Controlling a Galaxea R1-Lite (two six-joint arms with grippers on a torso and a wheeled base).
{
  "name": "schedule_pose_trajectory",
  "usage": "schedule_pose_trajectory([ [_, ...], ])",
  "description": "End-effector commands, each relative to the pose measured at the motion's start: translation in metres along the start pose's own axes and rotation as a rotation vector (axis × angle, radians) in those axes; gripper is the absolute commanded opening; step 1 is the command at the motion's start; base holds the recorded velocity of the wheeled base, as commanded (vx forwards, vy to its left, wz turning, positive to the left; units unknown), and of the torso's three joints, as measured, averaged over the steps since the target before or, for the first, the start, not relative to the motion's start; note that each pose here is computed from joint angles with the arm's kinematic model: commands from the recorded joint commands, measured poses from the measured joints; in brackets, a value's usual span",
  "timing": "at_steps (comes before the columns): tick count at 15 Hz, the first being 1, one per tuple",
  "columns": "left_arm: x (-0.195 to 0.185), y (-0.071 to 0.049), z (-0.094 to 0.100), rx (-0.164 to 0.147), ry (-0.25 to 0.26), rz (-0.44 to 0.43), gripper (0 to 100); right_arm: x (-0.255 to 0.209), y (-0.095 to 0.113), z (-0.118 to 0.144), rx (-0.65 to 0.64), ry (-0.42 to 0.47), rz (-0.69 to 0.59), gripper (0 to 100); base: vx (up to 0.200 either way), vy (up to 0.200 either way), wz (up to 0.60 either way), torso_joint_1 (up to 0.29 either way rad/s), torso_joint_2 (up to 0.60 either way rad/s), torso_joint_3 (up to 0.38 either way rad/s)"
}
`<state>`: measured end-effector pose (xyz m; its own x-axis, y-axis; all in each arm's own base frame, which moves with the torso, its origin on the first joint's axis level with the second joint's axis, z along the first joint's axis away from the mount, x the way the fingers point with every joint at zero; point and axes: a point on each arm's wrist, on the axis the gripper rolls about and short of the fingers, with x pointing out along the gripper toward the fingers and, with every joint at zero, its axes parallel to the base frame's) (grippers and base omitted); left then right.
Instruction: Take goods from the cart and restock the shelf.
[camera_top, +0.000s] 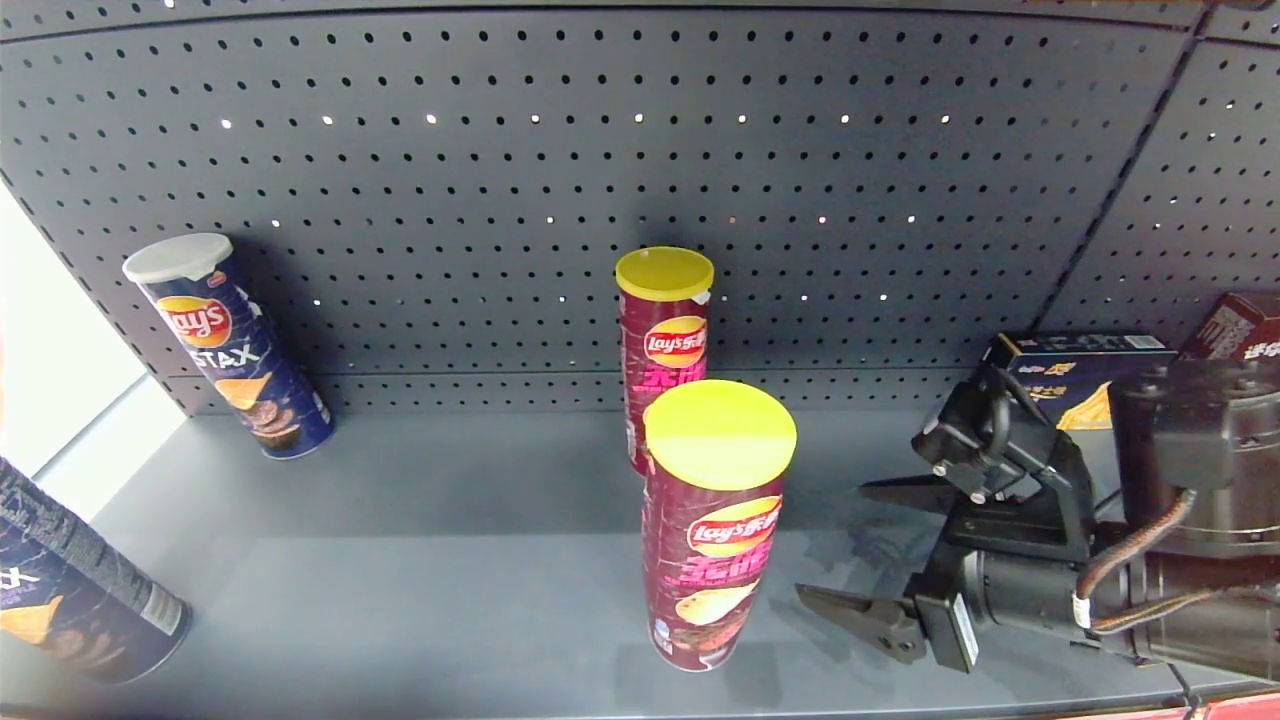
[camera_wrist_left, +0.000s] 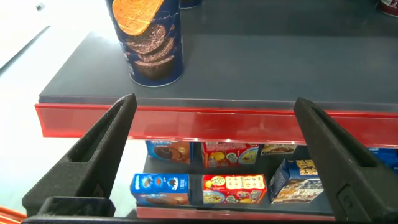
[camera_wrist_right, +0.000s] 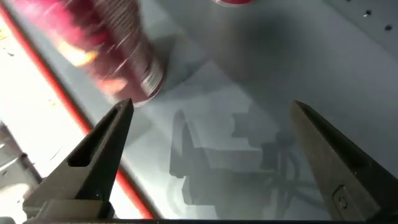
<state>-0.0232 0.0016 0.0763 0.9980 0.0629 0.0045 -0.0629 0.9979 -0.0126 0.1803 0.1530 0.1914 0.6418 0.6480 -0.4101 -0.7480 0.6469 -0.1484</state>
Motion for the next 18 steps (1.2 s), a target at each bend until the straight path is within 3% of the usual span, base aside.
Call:
schedule_pose_trajectory([
  [1,0.0,0.0,0.0,0.0,0.001,0.0,100,0.017,-0.003,0.005,0.001,0.016,-0.004,100,0.0,0.0,0.0,0.0,0.0,0.0],
  [18,0.0,0.0,0.0,0.0,0.001,0.0,100,0.035,0.009,0.006,-0.02,0.015,0.04,100,0.0,0.0,0.0,0.0,0.0,0.0],
])
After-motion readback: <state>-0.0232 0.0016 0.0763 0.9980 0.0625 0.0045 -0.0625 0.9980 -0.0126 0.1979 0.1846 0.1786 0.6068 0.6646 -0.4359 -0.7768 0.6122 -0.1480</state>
